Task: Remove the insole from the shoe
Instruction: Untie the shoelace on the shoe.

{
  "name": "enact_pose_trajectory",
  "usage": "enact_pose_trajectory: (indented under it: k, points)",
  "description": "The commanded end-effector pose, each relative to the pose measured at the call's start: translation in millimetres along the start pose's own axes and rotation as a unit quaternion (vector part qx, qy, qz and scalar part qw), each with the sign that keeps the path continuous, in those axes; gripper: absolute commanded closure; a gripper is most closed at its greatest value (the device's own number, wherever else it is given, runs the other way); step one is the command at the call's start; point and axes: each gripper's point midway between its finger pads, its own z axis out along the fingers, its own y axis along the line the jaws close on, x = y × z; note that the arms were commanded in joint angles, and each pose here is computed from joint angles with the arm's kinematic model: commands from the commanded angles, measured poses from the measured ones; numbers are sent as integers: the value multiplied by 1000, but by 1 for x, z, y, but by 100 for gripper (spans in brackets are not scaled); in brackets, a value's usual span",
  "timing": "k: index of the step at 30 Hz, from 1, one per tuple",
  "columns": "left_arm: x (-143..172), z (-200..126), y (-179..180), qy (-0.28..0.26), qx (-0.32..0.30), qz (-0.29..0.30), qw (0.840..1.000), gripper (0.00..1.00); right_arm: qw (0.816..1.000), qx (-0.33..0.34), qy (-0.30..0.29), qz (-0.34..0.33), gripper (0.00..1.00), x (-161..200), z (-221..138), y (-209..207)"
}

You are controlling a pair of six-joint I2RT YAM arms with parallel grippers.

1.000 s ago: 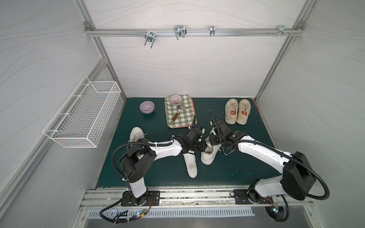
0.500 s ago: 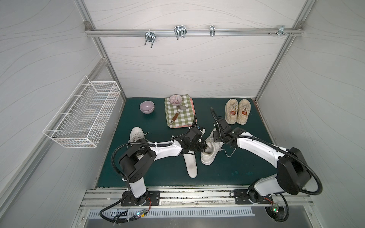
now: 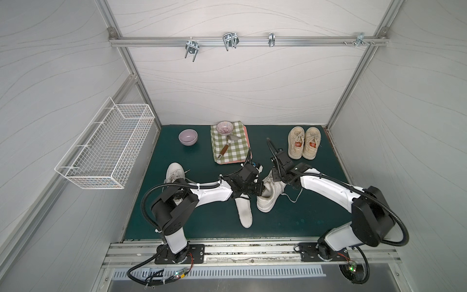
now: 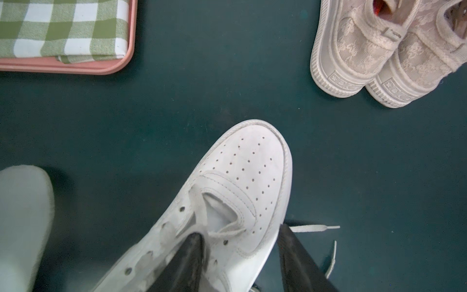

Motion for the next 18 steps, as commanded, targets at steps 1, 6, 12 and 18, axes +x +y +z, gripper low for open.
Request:
enact_pose_trajectory:
  k: [1,6,12,18]
  points:
    - [-21,-13,-30,-40,51,26,998,100,1000,14,-3,-2,45,-6,3,1]
    - [-22,-17,-42,-43,70,43,996,100,1000,9,3,6,40,-9,17,8]
    - [-15,-18,-54,-37,80,66,994,100,998,0,-18,54,34,-27,25,3]
    - [-11,-20,-53,-37,78,72,994,100,994,12,-54,89,31,-48,16,-10]
